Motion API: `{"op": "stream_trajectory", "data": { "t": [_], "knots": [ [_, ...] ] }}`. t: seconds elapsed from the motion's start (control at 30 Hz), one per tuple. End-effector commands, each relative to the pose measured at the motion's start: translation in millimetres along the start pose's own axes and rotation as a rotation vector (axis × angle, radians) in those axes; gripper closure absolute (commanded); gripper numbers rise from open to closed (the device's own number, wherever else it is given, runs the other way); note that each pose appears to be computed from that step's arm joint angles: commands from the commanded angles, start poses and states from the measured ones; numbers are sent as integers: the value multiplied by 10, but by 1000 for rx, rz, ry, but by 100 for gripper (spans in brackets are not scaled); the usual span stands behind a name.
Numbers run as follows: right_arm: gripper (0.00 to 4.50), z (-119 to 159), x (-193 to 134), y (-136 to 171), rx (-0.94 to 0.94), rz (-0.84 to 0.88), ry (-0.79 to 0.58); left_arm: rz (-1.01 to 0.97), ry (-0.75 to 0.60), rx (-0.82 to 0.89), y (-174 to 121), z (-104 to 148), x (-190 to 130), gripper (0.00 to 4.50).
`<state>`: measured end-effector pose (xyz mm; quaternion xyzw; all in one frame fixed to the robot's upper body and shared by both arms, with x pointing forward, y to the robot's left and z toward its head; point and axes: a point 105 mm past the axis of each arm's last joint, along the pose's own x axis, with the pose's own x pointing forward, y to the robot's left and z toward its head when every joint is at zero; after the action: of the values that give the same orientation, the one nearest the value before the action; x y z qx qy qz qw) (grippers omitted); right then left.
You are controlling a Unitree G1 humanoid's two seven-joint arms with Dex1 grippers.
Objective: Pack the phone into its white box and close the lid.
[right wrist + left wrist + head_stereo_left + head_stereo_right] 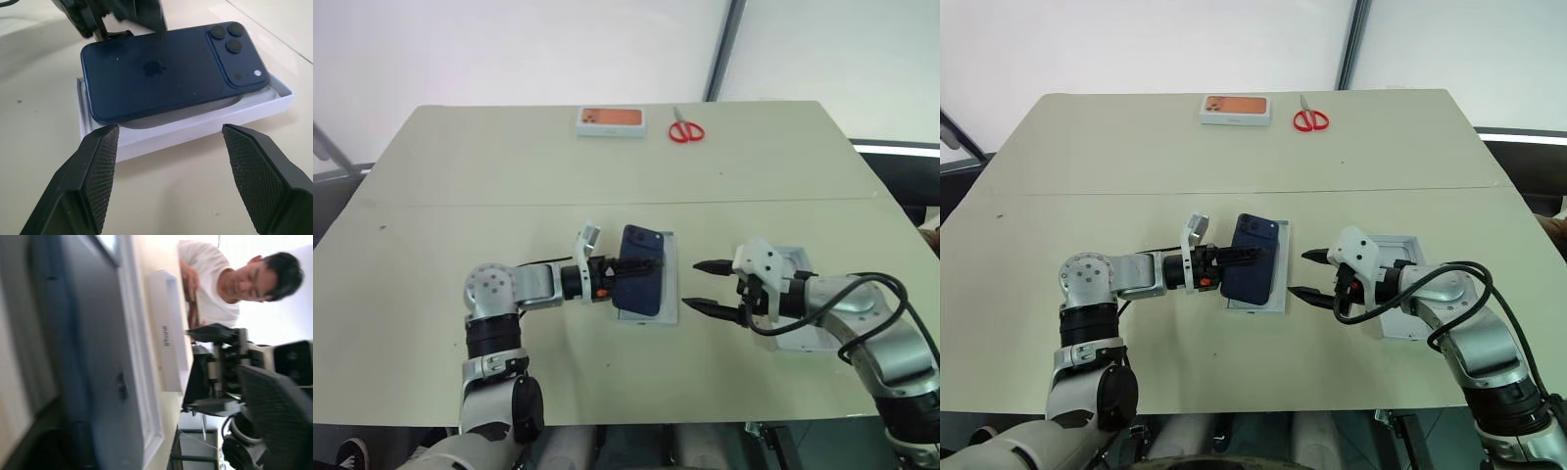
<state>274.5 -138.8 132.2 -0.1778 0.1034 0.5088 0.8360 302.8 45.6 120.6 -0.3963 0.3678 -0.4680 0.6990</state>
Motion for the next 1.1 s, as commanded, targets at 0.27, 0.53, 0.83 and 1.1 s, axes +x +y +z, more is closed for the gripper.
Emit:
{"op": "stream_trajectory", "data": {
  "t": [0.27,0.53,0.83,1.1],
  "knots": [
    [96,114,90,-46,-55,2,-44,13,37,102,-119,-14,-29,5],
    [96,105,135,-44,-63,6,-44,107,99,186,-66,-51,-86,5],
    [96,96,161,-38,-60,0,-42,153,21,232,-58,190,-237,5],
    [96,133,208,-44,-64,7,-52,114,36,300,-151,125,-286,5]
  ]
}}
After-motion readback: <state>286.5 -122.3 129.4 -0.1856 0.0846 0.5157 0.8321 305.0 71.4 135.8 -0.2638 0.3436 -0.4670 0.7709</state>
